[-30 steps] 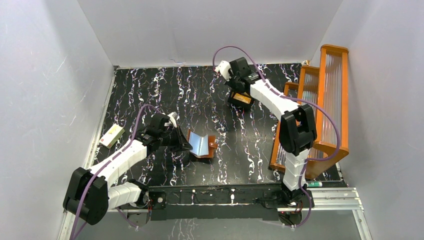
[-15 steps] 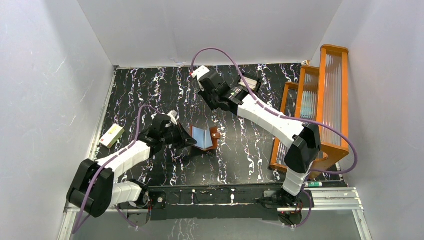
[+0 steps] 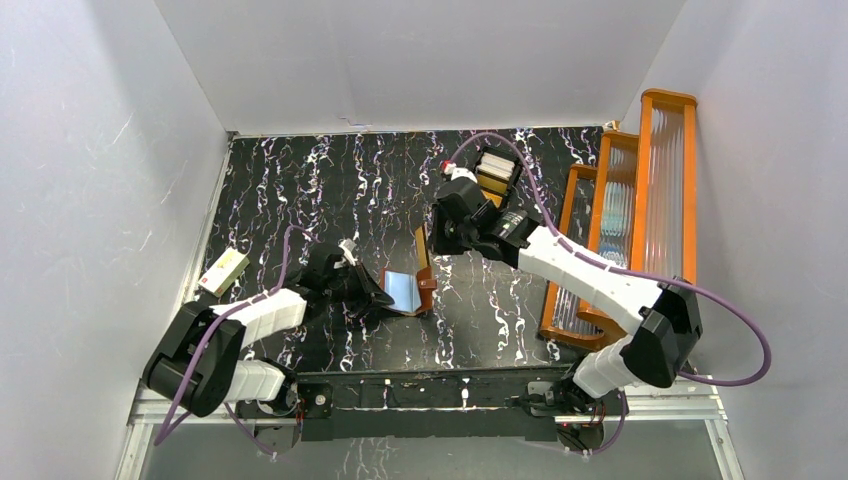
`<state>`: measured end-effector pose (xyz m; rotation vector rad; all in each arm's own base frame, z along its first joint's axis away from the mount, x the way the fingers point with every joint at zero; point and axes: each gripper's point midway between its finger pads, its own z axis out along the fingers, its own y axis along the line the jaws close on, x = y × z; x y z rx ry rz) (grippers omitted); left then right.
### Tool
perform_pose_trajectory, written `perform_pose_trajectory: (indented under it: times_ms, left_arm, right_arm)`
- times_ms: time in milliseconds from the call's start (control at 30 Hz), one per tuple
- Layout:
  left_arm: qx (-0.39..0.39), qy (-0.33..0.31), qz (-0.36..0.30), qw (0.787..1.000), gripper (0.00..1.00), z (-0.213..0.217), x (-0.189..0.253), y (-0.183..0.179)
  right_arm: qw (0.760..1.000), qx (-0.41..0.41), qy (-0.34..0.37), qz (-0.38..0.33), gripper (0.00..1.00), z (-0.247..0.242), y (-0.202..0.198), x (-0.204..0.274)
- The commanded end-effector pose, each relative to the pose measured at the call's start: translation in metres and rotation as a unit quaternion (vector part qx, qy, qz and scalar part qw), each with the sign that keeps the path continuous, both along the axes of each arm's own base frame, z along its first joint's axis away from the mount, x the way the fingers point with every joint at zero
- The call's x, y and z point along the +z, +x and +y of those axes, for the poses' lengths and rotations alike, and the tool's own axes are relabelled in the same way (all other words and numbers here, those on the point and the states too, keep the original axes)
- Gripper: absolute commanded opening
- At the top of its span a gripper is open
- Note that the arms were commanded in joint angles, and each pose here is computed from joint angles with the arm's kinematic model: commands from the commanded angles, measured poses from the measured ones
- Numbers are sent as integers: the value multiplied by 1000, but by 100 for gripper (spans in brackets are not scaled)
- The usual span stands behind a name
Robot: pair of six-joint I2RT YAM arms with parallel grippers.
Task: Put the credit cards into the card holder
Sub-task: Insert the credit card into the card holder.
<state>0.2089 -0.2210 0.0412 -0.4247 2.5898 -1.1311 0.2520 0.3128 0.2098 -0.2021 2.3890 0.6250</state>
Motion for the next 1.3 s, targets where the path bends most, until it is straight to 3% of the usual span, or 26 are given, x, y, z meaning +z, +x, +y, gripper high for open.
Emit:
perform_pose_trajectory:
  times_ms: [0, 467, 767, 1000, 1267]
  left_arm:
    - [-10, 10, -2, 1000, 13, 4, -1, -9]
    - [-12, 11, 2, 1000, 10, 3, 2, -17]
    - [-23, 28, -14, 999, 4, -1, 10, -15]
    - [-18, 149, -59, 987, 0, 14, 50, -6]
    - [-30, 212, -40, 976, 0, 5, 39, -5]
  right_arm:
    - [996, -32, 84, 24, 0, 15, -2, 7]
    - [992, -31, 51, 108, 0, 33, -14, -72]
    - [992, -23, 61, 109, 0, 41, -21, -68]
    - [995, -62, 59, 58, 0, 20, -10, -42]
    - [989, -32, 120, 75, 0, 38, -26, -26]
